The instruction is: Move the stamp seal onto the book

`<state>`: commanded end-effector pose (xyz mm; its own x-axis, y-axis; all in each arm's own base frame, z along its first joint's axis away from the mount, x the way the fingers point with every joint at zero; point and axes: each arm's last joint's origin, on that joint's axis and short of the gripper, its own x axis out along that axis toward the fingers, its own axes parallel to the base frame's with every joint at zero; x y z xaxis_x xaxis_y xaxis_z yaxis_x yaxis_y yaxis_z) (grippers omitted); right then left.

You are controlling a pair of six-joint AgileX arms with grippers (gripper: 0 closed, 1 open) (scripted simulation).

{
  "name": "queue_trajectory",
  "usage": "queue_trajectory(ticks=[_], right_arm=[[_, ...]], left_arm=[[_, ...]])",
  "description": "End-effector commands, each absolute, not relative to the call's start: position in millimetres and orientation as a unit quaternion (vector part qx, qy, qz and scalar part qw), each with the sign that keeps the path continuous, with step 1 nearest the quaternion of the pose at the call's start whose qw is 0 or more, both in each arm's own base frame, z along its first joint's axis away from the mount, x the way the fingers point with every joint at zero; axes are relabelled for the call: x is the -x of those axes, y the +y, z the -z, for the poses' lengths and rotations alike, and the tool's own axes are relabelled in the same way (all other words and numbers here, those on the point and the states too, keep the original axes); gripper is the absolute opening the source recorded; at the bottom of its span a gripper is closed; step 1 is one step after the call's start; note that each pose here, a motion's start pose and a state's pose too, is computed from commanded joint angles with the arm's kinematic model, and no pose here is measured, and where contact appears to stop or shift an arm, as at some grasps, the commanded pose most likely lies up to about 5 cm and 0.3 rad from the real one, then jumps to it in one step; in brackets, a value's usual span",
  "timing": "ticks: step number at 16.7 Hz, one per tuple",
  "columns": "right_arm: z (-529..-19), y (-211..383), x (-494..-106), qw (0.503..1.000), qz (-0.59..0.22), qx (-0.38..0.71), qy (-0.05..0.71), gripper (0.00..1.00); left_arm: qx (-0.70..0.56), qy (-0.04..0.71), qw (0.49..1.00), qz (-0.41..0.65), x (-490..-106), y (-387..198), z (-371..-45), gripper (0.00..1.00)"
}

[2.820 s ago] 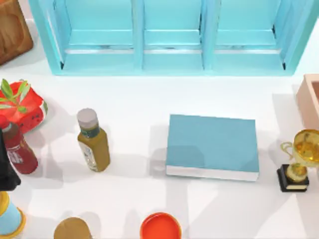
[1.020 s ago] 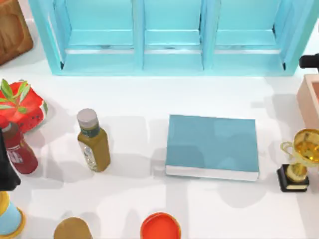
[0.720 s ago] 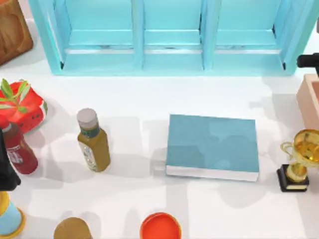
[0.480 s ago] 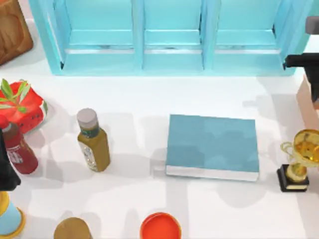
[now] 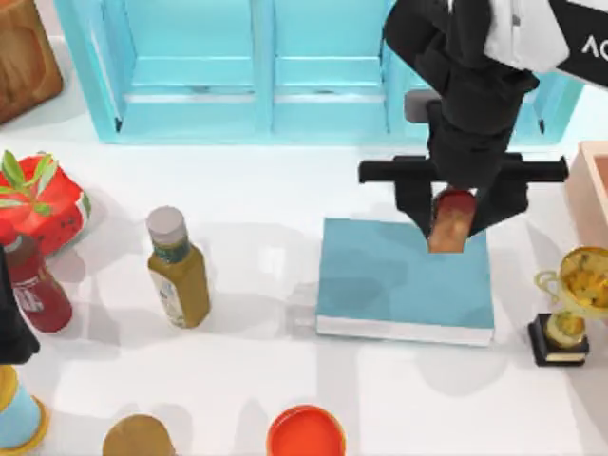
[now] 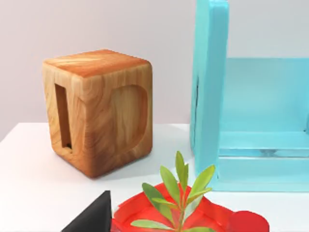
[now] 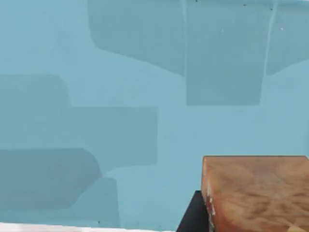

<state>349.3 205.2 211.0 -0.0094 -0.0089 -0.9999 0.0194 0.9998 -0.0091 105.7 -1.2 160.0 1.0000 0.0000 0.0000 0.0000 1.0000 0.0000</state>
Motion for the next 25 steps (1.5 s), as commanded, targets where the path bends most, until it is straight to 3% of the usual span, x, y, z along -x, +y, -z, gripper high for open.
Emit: queue_trajectory(ticks=[3,14,25], right_arm=[[-195,232,-346,0.708,0.007,-0.005,0.707,0.00],[-199,233,-346,0.708,0.006,-0.005,0.706,0.00],[-199,233,-346,0.708,0.006,-0.005,0.706,0.83]], left_arm=[[0.000,0.000,1.000,0.000,-106,-1,-160,1.00],[0.000,0.000,1.000,0.000,-106,-1,-160,1.00],[0.000,0.000,1.000,0.000,-106,-1,-160,1.00]])
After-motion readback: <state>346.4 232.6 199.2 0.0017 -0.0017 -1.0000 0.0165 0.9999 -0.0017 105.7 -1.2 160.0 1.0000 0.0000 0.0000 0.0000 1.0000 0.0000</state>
